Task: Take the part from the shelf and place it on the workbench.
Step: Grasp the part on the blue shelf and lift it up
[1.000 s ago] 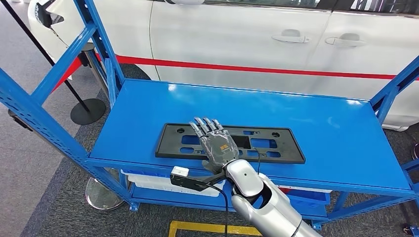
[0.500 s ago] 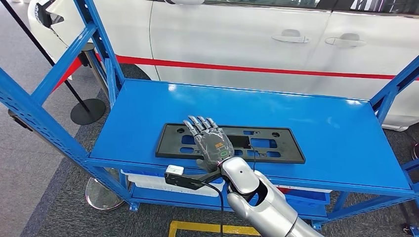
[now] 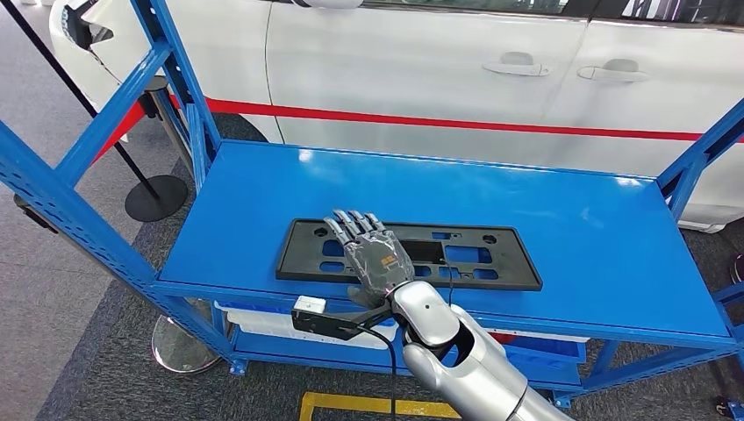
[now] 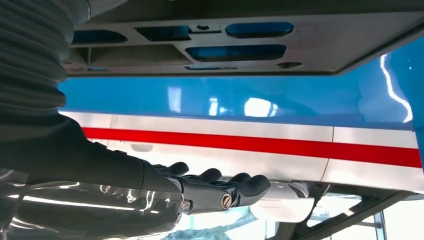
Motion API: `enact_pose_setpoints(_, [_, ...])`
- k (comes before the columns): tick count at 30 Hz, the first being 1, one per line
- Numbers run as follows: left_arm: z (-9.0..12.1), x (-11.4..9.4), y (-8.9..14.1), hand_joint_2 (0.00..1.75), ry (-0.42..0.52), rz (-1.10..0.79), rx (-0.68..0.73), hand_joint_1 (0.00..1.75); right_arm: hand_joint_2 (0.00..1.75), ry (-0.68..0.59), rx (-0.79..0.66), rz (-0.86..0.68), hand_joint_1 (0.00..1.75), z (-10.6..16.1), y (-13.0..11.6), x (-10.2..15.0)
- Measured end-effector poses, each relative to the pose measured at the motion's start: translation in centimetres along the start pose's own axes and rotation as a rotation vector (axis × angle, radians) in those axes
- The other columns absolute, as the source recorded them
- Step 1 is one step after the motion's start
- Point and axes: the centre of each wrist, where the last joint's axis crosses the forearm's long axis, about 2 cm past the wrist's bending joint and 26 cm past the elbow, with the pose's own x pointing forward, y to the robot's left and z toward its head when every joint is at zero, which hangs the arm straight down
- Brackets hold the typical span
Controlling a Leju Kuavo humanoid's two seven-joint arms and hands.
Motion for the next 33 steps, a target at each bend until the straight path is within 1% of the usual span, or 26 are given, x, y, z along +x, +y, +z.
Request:
enact_pose_setpoints(6, [0.0, -0.1, 0.0, 0.0, 0.001, 0.007, -0.018, 0.0, 1.75, 0.049, 0.042, -0.013, 0.0, 1.5, 2.0, -0.8])
enact_pose_setpoints(10, [0.1, -0.2, 0.2, 0.0, 0.002, 0.01, -0.027, 0.0, 1.75, 0.078, 0.055, -0.002, 0.0, 2.0, 2.7, -1.5])
enact_pose_setpoints(26, [0.1, -0.3, 0.5, 0.0, 0.002, 0.009, -0.019, 0.0, 1.75, 0.119, 0.058, 0.056, 0.0, 1.6, 2.4, -2.9])
enact_pose_setpoints(33, [0.1, -0.3, 0.6, 0.0, 0.001, 0.011, -0.004, 0.0, 1.75, 0.154, 0.095, 0.153, 0.0, 1.1, 2.5, -3.8])
